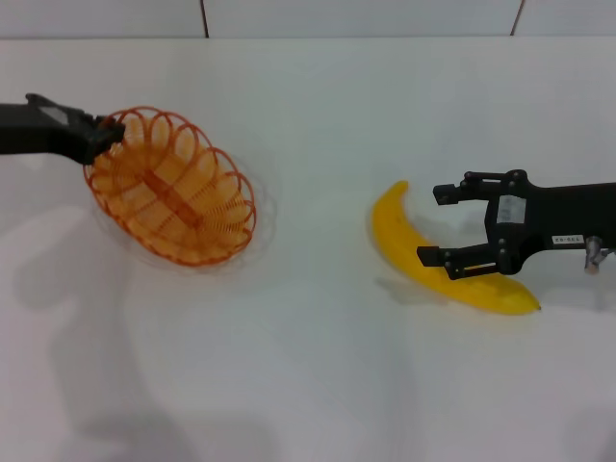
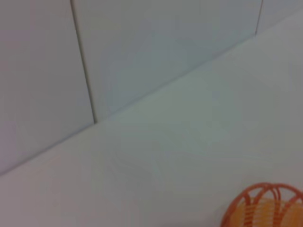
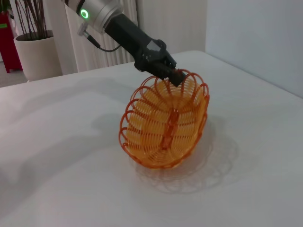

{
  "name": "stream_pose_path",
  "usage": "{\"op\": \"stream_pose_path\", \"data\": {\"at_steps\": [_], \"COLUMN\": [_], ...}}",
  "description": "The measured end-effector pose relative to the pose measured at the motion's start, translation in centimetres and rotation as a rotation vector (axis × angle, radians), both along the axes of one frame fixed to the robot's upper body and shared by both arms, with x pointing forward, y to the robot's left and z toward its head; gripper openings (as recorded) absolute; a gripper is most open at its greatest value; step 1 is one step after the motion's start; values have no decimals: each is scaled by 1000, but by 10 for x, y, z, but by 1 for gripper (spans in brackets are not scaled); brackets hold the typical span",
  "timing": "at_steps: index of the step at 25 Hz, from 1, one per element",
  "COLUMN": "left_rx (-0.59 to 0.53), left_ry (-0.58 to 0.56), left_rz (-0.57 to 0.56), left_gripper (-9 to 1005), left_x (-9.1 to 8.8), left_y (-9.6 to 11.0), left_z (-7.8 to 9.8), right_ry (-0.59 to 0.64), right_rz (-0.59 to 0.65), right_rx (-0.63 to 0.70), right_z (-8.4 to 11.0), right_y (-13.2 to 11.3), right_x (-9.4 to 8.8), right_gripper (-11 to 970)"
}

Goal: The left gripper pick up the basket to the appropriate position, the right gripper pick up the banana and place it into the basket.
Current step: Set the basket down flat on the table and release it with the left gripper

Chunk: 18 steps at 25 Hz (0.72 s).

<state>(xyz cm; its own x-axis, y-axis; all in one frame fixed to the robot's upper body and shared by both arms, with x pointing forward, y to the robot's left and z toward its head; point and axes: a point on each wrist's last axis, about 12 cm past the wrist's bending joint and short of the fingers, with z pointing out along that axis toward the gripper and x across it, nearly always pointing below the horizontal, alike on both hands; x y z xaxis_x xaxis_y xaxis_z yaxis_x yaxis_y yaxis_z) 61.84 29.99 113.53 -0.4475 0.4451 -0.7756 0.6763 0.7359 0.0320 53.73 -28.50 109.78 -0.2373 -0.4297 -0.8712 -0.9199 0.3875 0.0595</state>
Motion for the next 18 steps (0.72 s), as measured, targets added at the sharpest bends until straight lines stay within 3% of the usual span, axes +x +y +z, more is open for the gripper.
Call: {"op": "stream_pose_path", "data": {"at_steps": [18], "left_rx": [-94], "left_ry": [-66], "left_rz": [-28], "left_gripper": [96], "left_x": [2], "left_y": [-8], "left_z": [2], "right_ry": [-1], "right_rz": [3], "right_rx": [-2], "right_z": [0], "right_y": [1], "right_x": [1], "right_gripper": [849]}}
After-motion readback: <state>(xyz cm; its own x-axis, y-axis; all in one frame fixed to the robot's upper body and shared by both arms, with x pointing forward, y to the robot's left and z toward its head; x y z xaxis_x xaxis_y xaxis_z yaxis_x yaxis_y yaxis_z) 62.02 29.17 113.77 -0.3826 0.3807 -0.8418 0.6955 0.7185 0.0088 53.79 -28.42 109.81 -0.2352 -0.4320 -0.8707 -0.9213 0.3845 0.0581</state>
